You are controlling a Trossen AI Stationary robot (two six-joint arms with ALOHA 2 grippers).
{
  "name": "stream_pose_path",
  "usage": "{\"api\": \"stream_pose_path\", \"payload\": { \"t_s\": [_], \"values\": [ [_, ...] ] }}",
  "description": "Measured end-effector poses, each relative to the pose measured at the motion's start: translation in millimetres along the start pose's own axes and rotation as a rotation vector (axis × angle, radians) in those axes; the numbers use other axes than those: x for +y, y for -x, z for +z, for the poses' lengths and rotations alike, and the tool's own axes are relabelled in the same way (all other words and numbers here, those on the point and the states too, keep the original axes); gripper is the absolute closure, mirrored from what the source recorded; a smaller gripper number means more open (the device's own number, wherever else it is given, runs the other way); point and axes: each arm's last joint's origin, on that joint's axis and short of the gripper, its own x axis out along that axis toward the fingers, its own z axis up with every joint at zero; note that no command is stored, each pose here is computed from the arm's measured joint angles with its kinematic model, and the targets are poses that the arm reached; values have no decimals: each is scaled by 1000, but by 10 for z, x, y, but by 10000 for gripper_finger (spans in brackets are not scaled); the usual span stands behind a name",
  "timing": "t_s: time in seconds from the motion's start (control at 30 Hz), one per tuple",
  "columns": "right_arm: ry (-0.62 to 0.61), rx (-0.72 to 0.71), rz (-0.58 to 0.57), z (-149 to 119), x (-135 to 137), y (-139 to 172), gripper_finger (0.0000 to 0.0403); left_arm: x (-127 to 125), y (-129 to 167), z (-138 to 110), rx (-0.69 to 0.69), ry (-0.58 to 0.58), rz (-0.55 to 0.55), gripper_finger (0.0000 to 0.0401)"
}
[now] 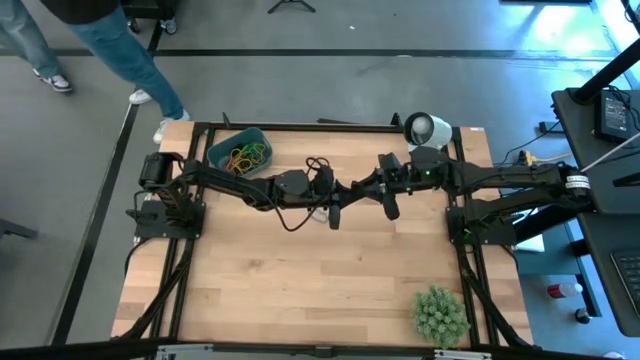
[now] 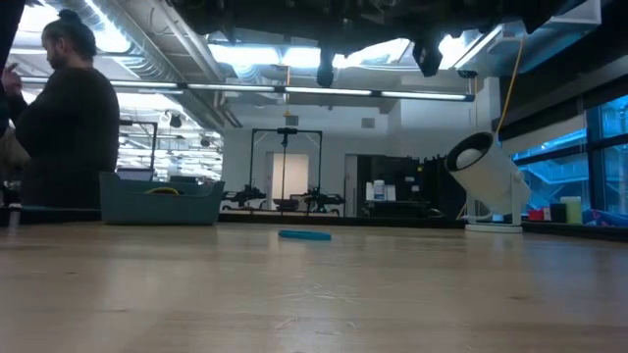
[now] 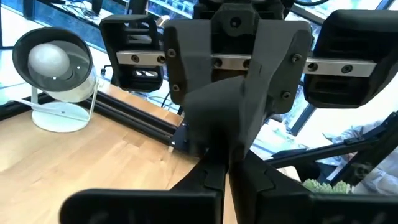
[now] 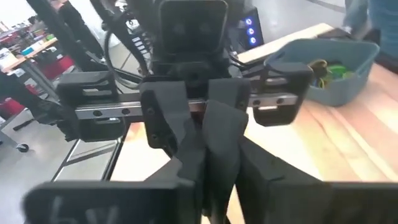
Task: Pick and place rubber bands into bin
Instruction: Put the black rubber band into the bin
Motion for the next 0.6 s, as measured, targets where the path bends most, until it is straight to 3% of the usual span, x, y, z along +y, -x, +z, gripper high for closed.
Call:
{"api": "stream_pose_path", "payload": {
  "t_s": [0.23, 0.37, 0.47, 0.6],
  "values": [
    [-95, 73, -97, -54, -166, 32, 261, 242, 10, 9, 140, 76, 22, 397],
    [-177, 122, -268, -126, -292, 73, 222, 469, 99, 64, 281, 114, 80, 397],
    [-223, 173, -399, -201, -371, 114, 201, 658, 250, 188, 372, 106, 158, 397],
    [-276, 192, -483, -245, -410, 141, 188, 990, 582, 406, 504, 99, 319, 397]
  ]
}}
